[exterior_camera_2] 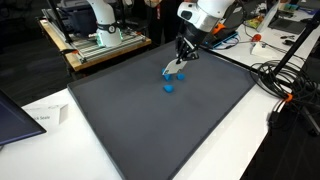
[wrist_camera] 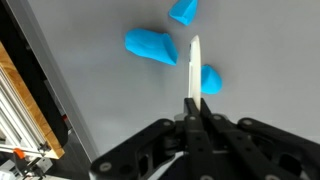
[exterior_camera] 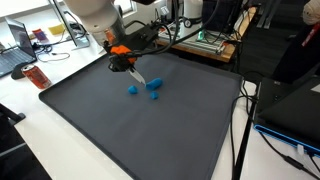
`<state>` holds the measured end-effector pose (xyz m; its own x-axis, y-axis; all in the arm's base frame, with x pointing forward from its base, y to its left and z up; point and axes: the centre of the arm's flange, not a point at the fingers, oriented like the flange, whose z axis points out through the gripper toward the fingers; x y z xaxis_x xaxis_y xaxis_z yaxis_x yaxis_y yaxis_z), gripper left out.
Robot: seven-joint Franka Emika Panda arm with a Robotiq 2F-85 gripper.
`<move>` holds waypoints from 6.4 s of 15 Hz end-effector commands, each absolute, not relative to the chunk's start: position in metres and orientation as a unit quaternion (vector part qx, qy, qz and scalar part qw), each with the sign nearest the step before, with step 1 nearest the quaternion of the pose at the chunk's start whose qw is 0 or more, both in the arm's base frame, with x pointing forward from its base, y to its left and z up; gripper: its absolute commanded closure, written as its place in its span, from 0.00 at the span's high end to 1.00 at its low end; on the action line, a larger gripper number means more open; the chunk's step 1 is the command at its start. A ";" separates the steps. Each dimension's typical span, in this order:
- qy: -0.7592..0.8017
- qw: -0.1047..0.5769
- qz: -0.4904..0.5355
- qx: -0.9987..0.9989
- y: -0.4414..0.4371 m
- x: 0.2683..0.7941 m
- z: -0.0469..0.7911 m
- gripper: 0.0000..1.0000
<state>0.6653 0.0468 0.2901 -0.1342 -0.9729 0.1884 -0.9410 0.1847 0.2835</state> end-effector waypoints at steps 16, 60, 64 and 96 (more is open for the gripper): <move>-0.706 0.108 -0.025 0.699 0.062 0.665 0.297 0.01; -0.399 -0.212 0.006 0.892 -0.017 0.609 0.297 0.01; -0.425 -0.229 0.030 0.875 -0.031 0.606 0.281 0.01; -0.445 -0.274 0.106 0.846 -0.029 0.540 0.221 0.01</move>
